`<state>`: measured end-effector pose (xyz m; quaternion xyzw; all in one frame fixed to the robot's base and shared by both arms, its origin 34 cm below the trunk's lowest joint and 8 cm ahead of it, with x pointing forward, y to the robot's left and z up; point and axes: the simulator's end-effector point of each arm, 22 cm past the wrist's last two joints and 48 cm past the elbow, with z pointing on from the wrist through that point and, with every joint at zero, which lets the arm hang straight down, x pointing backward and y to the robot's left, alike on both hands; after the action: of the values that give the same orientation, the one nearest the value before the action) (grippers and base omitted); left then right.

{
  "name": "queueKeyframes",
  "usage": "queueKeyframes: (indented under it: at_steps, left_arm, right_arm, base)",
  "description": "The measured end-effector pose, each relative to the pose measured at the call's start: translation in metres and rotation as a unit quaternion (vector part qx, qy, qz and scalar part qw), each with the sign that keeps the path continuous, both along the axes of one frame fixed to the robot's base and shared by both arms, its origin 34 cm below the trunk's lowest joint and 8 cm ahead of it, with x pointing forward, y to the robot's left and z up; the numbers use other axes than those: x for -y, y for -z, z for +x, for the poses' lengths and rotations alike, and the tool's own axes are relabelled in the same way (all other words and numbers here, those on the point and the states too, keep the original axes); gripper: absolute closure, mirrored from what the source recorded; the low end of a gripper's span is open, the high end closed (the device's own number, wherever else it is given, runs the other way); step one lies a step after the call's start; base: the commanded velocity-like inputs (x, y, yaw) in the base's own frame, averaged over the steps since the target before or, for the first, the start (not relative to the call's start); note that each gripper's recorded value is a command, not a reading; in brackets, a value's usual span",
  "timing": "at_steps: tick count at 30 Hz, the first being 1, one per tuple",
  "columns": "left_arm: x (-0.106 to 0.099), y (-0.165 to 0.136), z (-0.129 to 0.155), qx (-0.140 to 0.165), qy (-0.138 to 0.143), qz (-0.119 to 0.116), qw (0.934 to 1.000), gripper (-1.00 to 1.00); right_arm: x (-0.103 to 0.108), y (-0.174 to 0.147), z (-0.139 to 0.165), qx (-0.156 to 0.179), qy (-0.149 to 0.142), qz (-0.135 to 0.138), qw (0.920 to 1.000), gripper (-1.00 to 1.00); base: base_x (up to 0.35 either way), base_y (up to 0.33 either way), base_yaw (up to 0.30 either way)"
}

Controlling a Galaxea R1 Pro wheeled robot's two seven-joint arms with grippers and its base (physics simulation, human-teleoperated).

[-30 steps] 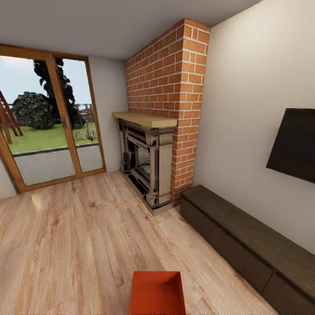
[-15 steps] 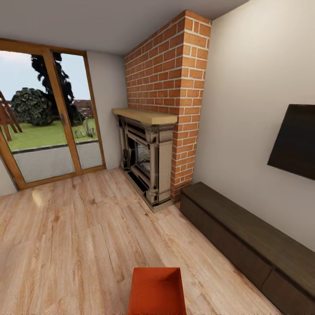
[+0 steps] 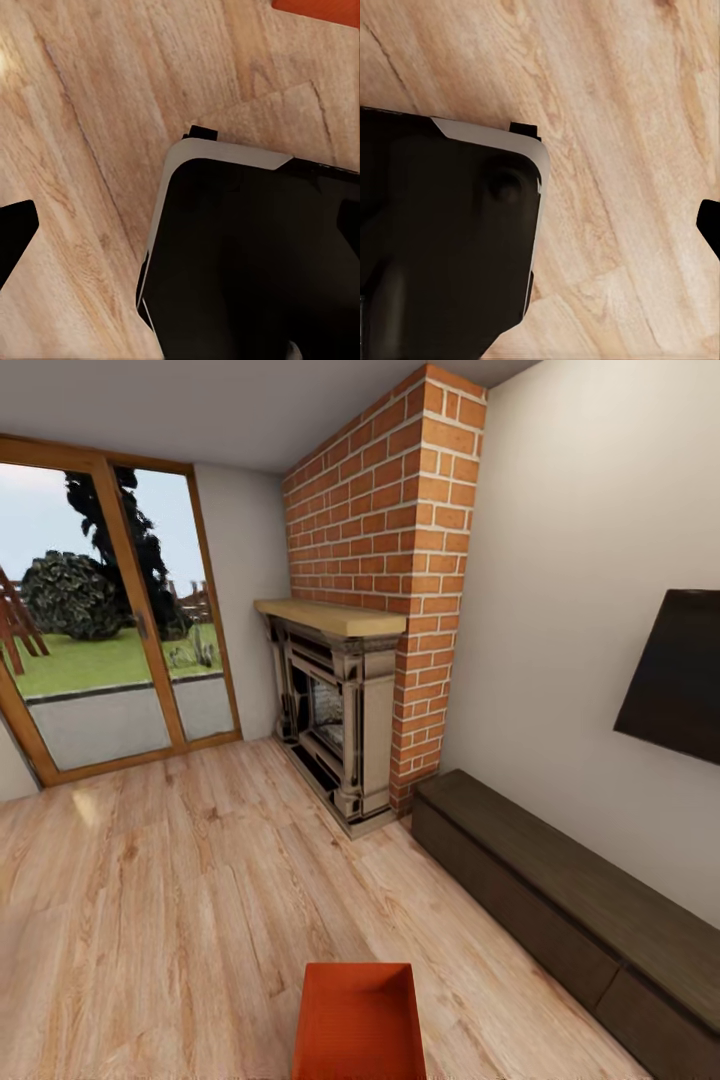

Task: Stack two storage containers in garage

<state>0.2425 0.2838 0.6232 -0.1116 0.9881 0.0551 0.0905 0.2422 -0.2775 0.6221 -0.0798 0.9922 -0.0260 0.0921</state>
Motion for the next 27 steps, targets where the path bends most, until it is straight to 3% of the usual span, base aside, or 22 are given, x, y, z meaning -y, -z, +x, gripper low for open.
queueKeyframes:
  at_steps: [27]
  left_arm:
    - [0.0, 0.005, -0.016, -0.021, 0.0, 0.0, 0.9998, -1.0]
  right_arm:
    - [-0.003, 0.005, -0.016, -0.02, -0.002, 0.006, 0.9998, -1.0]
  base:
    - [0.0, 0.0, 0.0]
